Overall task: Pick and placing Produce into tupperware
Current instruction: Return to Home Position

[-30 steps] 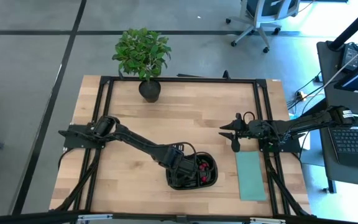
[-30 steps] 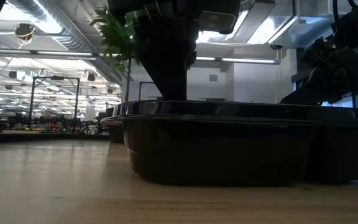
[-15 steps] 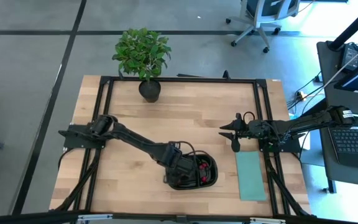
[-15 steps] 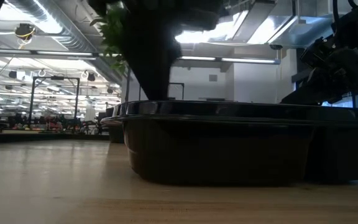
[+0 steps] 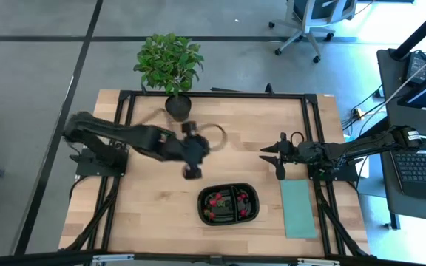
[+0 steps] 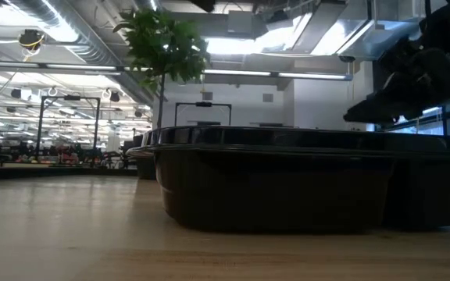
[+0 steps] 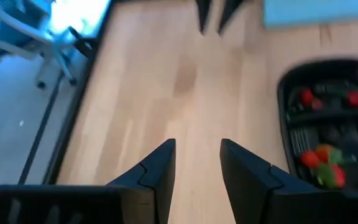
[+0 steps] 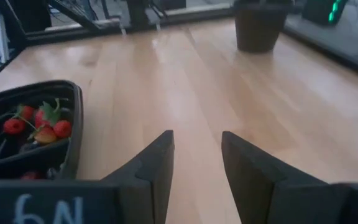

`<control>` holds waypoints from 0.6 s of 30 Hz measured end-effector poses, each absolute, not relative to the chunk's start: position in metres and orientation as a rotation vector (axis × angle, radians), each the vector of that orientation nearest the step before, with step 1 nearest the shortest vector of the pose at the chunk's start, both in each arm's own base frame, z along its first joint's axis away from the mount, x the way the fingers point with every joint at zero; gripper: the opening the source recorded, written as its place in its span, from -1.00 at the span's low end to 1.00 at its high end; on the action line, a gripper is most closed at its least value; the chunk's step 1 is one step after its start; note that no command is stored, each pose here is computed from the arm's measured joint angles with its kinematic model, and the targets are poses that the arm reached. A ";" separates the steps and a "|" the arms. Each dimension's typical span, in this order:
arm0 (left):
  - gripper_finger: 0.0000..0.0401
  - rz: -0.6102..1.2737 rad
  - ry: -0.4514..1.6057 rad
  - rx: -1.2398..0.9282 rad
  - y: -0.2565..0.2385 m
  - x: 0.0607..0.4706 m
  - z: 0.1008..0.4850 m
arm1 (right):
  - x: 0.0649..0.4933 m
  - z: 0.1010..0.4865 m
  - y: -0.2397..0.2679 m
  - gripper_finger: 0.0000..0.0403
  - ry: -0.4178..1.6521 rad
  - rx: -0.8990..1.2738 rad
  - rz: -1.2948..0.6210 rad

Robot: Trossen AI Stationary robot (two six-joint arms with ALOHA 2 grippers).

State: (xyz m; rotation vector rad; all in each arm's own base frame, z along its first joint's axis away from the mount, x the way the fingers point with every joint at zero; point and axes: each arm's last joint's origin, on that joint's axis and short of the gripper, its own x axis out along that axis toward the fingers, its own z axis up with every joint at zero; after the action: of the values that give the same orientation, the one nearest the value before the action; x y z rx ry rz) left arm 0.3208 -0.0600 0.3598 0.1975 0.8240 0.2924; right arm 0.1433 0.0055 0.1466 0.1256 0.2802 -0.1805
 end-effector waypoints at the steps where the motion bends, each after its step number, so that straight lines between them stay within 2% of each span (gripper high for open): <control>1: -0.40 0.301 0.783 0.185 -0.055 0.312 0.361 | 0.144 0.148 0.006 -0.32 0.265 0.111 -0.177; 8: -0.40 0.347 0.546 0.149 -0.022 0.247 0.337 | 0.146 0.157 0.001 -0.32 0.176 0.051 -0.195; 18: -0.40 0.488 0.362 0.052 0.013 0.179 0.262 | 0.141 0.162 -0.040 -0.32 0.122 0.041 -0.470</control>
State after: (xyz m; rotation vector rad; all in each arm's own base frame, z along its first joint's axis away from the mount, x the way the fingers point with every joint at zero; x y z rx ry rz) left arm 0.1793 0.0130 0.2618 0.0522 0.3623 0.4876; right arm 0.1413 -0.0398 0.1623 0.0409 0.1217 -0.4695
